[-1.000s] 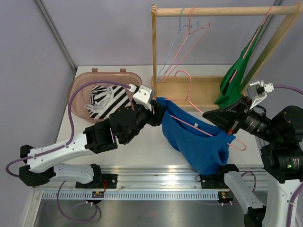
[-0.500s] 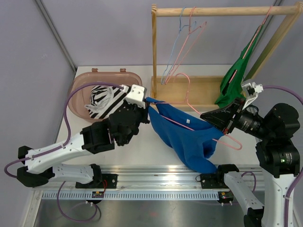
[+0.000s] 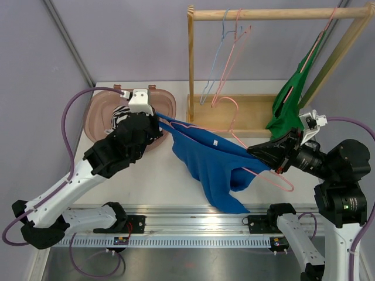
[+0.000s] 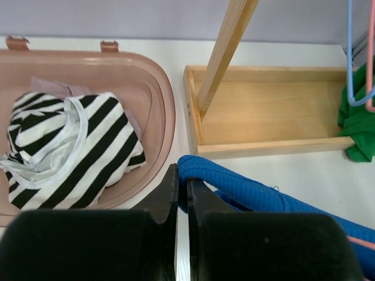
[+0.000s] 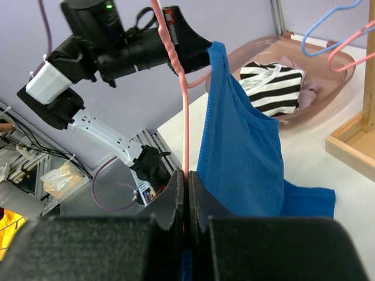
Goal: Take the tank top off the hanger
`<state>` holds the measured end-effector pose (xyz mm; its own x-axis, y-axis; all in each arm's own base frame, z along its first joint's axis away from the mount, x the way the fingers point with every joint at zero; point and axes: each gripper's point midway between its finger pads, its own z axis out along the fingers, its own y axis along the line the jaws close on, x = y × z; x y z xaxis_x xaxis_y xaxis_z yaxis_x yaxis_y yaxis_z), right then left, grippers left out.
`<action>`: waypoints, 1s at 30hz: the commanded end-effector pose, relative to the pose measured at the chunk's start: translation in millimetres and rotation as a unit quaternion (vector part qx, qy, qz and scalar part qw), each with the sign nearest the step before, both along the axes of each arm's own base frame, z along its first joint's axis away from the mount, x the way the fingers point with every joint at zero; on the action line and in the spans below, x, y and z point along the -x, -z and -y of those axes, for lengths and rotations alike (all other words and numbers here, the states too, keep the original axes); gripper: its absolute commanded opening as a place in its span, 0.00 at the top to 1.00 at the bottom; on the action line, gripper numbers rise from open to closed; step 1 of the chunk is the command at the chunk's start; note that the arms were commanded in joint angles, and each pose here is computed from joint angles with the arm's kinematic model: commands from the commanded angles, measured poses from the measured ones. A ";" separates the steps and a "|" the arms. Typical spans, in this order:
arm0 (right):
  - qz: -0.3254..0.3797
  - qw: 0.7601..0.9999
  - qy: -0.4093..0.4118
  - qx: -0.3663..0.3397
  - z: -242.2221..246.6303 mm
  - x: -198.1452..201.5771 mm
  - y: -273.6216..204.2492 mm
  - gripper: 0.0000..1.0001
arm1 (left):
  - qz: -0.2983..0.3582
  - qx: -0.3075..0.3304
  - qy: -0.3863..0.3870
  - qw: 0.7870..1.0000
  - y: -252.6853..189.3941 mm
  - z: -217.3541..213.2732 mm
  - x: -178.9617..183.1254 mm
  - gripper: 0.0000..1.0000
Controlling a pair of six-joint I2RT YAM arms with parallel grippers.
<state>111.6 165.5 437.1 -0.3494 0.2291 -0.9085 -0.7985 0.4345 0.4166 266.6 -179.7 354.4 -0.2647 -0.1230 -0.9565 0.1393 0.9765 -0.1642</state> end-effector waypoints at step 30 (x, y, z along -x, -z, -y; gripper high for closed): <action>0.239 0.943 0.035 -0.227 17.0 9.0 -75.5 1.00 | -0.064 0.156 0.462 0.871 15.2 149.0 124.4 1.00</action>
